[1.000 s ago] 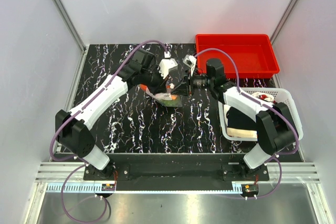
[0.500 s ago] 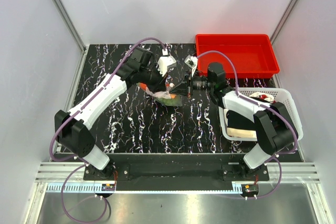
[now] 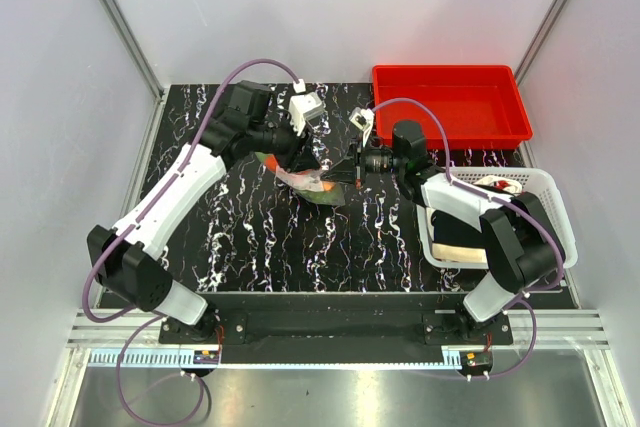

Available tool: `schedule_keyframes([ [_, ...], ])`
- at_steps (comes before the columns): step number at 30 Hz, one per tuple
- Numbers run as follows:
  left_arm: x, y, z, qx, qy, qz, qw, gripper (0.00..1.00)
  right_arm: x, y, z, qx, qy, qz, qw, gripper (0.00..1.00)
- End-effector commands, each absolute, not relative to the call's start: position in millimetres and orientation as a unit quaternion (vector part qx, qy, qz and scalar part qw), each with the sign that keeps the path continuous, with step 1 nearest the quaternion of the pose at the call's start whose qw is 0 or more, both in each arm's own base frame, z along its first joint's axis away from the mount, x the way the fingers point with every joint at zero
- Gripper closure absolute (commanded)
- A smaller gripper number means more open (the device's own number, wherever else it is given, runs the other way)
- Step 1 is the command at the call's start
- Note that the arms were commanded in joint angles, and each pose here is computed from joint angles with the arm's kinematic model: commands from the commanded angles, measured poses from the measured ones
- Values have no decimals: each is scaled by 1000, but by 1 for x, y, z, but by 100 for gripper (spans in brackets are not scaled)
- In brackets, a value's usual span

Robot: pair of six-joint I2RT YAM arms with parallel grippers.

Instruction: Open the zip-top bag and remove the fake food

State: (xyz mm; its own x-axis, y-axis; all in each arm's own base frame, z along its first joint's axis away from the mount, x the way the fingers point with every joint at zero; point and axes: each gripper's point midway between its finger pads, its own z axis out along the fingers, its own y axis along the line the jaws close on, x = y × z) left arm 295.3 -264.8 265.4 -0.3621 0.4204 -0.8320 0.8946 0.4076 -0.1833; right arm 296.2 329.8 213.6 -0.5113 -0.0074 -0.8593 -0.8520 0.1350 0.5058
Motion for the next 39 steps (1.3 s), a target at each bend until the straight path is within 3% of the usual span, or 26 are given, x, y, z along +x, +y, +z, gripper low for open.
schedule_keyframes([
  [1, 284, -275, 295, 460, 708, -366, 391, 62, 299, 338, 237, -342, 627, 582, 388, 100],
  [15, 280, -290, 277, 486, 703, -341, 392, 60, 297, 341, 243, -339, 620, 600, 375, 100],
  [24, 286, -288, 270, 485, 711, -322, 394, 71, 295, 341, 243, -340, 618, 606, 368, 100],
  [32, 289, -289, 258, 486, 719, -316, 382, 67, 294, 342, 244, -340, 614, 614, 362, 100],
  [39, 299, -287, 257, 482, 727, -296, 389, 74, 294, 343, 245, -341, 613, 616, 358, 100],
])
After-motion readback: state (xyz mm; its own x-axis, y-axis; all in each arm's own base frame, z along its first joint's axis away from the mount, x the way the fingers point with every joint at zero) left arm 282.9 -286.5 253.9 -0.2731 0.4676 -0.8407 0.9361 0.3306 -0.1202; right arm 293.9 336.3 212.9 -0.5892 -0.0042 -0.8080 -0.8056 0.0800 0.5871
